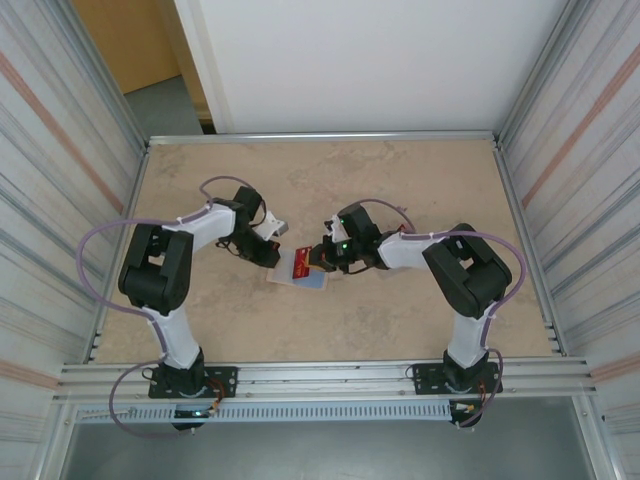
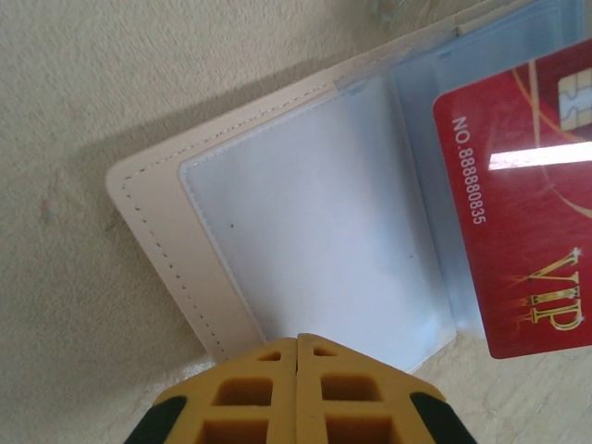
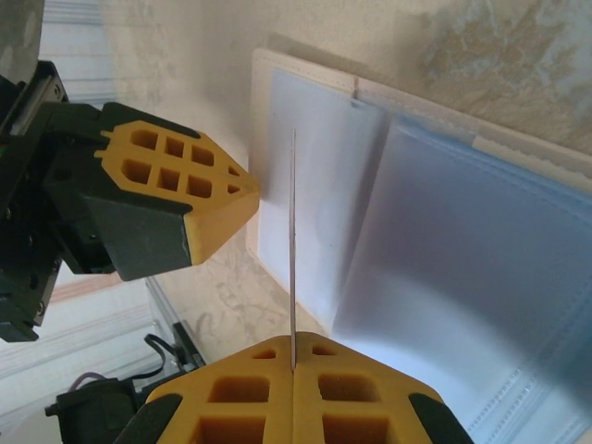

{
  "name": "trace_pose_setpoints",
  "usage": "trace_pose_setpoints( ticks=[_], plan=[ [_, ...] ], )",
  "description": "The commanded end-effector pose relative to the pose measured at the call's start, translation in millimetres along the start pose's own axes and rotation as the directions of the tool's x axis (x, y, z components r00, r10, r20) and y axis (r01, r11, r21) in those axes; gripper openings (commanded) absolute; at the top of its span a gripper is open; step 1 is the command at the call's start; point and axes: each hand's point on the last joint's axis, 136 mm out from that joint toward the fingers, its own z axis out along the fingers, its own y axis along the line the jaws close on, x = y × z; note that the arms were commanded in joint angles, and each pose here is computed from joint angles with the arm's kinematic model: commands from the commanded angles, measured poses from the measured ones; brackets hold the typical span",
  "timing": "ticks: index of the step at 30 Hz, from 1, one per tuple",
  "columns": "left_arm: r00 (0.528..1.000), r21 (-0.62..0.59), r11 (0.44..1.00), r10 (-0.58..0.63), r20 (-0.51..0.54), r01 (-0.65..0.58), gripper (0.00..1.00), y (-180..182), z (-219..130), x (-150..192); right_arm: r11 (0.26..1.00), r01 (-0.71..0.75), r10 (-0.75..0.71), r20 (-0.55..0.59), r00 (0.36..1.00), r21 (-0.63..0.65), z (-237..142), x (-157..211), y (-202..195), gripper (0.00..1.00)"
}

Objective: Put the credit cards into the card holder

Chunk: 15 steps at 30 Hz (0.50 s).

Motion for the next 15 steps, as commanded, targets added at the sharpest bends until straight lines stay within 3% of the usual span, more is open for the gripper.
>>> trace_pose_setpoints(
  ticks=[1, 15],
  plan=[
    [0.999, 0.000, 1.000, 0.000, -0.051, 0.000, 0.00, 4, 6, 7, 1.000, -0.016, 0.016, -0.027, 1.000, -0.016, 3, 11, -3, 0.00],
    [0.998, -0.017, 1.000, 0.004, -0.063, -0.005, 0.00, 8, 9, 9, 0.999, -0.047, 0.046, -0.051, 0.998, -0.006, 8, 20, -19, 0.00]
  ],
)
